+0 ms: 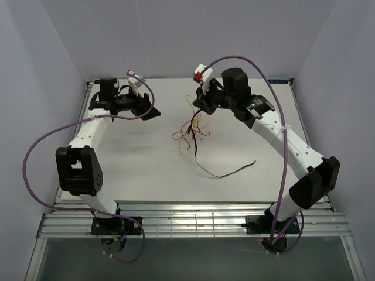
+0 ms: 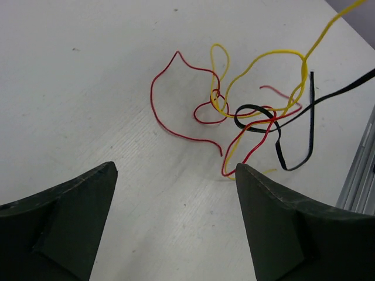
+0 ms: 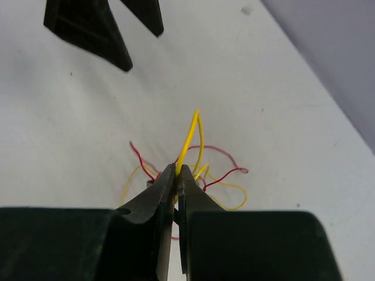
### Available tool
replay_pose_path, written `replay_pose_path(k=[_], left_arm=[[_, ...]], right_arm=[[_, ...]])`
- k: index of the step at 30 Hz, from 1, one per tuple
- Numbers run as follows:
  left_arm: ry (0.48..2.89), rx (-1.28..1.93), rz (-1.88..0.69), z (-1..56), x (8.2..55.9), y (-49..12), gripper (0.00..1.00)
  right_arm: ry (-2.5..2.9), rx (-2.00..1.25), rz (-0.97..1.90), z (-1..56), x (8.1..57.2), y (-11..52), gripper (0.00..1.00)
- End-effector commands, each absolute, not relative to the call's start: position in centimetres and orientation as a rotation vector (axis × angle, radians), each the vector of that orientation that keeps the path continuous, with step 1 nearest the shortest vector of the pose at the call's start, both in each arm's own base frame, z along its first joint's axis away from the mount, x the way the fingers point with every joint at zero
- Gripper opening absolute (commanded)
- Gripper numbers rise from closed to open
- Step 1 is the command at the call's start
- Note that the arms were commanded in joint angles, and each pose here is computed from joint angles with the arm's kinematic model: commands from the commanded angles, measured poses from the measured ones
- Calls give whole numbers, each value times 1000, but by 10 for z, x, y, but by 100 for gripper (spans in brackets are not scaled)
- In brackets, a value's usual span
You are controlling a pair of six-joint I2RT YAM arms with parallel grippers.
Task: Untangle the cables
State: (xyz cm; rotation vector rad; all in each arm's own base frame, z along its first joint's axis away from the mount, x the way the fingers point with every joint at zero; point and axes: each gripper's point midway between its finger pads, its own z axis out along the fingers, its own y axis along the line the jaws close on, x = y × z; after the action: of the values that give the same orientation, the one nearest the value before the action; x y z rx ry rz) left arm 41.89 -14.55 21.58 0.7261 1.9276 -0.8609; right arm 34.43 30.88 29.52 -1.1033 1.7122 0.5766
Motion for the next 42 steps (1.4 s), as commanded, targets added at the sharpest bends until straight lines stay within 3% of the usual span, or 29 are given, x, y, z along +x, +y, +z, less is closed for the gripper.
replay_pose_path(k=[1, 9, 15, 17, 21, 29, 31, 32, 34, 37, 38, 39, 42], left_arm=[[1646, 926, -977, 287, 394, -174, 97], [1417, 1028, -959, 358, 381, -196, 98], [1211, 1008, -942, 430, 381, -207, 98], [1154, 1052, -940, 442, 378, -209, 93], [1104, 1143, -959, 434, 373, -214, 83], [1090, 1203, -1018, 414, 365, -228, 77], [1086, 1208, -1032, 415, 366, -234, 68], [1086, 1212, -1043, 416, 364, -235, 56], [1108, 1214, -1090, 413, 359, -236, 52], [1146, 1219, -1136, 401, 351, -236, 32], [1144, 1225, -1128, 397, 349, -235, 23], [1151, 1220, -1126, 396, 349, -235, 0], [1183, 1157, -1070, 403, 360, -235, 0]], right_arm=[[1566, -1090, 616, 354, 344, 321, 8], [1278, -1064, 697, 456, 339, 340, 8], [1225, -1153, 758, 448, 331, 352, 8], [1212, -1168, 775, 447, 326, 353, 8], [1185, -1194, 800, 446, 318, 354, 8], [1183, -1206, 837, 441, 312, 356, 8], [1183, -1210, 843, 440, 311, 358, 8], [1193, -1206, 847, 438, 313, 359, 8], [1197, -1188, 835, 439, 316, 358, 8], [1204, -1164, 818, 441, 321, 358, 8], [1209, -1160, 816, 441, 322, 358, 8], [1211, -1158, 815, 440, 323, 358, 8], [1241, -1126, 819, 436, 328, 359, 8]])
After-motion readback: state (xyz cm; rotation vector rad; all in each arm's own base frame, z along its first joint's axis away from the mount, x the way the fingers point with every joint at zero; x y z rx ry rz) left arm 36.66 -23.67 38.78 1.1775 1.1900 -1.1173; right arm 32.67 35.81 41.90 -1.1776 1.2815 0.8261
